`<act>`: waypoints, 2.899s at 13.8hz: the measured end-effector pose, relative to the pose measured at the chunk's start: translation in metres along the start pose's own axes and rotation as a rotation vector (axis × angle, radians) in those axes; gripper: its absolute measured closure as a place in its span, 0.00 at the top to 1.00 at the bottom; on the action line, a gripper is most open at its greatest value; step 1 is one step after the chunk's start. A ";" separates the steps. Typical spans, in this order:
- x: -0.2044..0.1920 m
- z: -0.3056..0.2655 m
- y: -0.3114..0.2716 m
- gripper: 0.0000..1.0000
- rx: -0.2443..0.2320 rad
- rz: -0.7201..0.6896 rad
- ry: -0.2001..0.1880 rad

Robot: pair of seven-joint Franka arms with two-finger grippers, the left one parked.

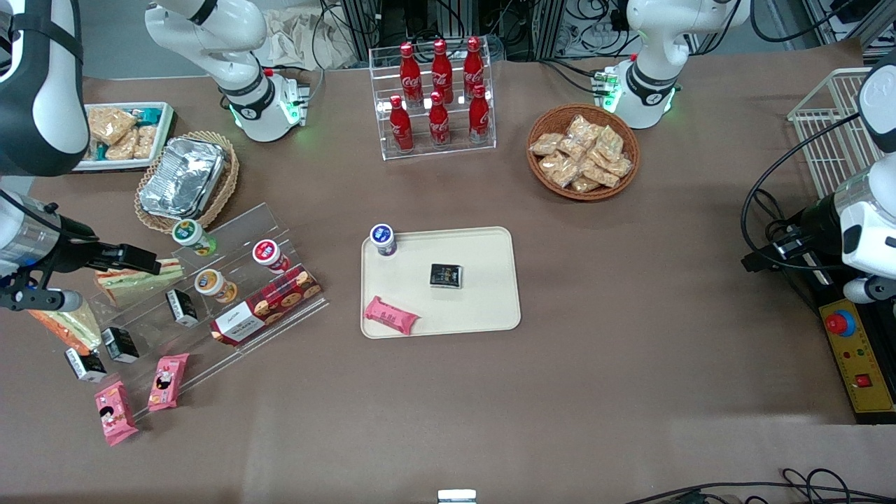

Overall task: Place sandwich on tray
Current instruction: 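Move the right gripper down over the wrapped sandwiches on the acrylic rack, then close the right gripper on the plastic-wrapped triangle sandwich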

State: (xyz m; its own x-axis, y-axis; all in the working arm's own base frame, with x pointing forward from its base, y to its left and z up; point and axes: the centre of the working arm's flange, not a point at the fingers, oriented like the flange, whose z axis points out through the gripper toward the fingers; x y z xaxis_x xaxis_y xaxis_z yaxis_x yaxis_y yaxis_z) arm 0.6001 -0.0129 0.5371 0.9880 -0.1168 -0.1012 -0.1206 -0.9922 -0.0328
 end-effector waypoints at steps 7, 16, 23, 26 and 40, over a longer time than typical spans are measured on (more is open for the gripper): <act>0.000 -0.001 0.000 1.00 0.000 -0.001 0.001; 0.001 -0.004 0.011 1.00 0.001 0.004 0.011; 0.003 -0.005 0.043 1.00 -0.092 -0.108 0.011; 0.007 0.001 0.108 1.00 -0.087 -0.207 -0.001; 0.040 0.070 0.223 1.00 -0.089 -0.668 0.018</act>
State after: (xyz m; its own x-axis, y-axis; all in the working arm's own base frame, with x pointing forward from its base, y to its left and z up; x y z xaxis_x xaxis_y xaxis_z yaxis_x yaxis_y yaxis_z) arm 0.6054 -0.2361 0.4559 0.8489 0.5237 -0.0711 0.5249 -0.8511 -0.0008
